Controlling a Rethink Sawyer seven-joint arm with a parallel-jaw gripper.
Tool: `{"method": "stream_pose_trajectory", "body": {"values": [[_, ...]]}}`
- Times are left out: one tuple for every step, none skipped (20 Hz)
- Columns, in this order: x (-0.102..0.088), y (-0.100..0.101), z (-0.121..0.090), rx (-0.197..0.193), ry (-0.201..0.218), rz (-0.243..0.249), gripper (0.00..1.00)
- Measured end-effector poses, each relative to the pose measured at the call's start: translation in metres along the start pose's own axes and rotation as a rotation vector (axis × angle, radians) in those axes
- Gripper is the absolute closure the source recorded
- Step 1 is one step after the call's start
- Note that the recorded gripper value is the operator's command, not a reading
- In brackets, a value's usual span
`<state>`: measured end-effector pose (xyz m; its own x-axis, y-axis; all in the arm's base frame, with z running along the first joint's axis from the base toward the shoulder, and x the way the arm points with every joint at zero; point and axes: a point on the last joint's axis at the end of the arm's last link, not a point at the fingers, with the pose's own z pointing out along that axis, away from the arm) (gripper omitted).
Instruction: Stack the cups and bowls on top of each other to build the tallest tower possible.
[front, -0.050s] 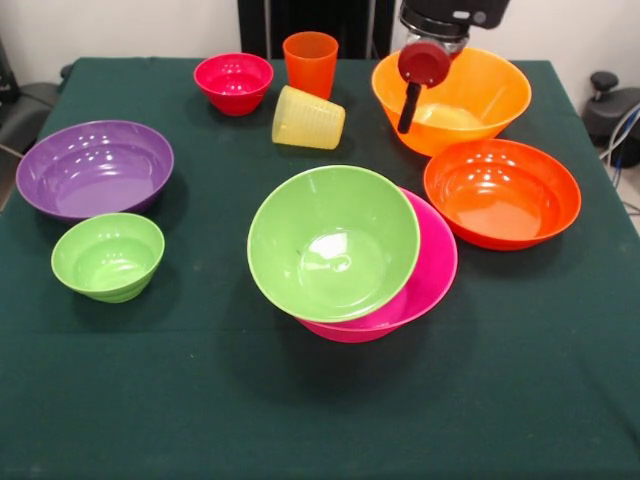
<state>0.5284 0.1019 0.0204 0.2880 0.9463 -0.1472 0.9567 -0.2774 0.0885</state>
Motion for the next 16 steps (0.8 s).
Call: {"method": "stream_pose_trajectory", "body": {"values": [[-0.001,0.0,0.003,0.001,-0.001,0.002,0.0],[-0.002,0.0,0.005,0.001,-0.001,0.005,0.0],[-0.002,0.0,0.008,0.002,-0.002,0.007,0.0],[-0.002,0.0,0.008,0.002,-0.002,0.007,0.0],[-0.002,0.0,0.01,0.0,-0.001,0.007,0.0],[-0.003,0.0,0.011,-0.002,-0.001,0.006,0.0],[-0.003,0.0,0.013,-0.005,-0.001,0.006,0.0],[-0.003,0.0,0.013,-0.005,0.0,0.005,0.0],[-0.003,0.0,0.014,-0.006,0.0,0.004,0.0],[-0.003,0.0,0.015,-0.007,0.001,0.003,0.0],[-0.002,-0.001,0.015,-0.007,0.002,0.002,0.0],[-0.002,-0.001,0.016,-0.008,0.002,0.001,0.0],[-0.002,-0.001,0.016,-0.008,0.003,0.001,0.0],[-0.001,-0.002,0.016,-0.008,0.003,0.0,0.0],[-0.001,-0.002,0.016,-0.007,0.003,-0.001,0.0],[0.0,-0.003,0.017,-0.006,0.004,-0.002,0.0]]}}
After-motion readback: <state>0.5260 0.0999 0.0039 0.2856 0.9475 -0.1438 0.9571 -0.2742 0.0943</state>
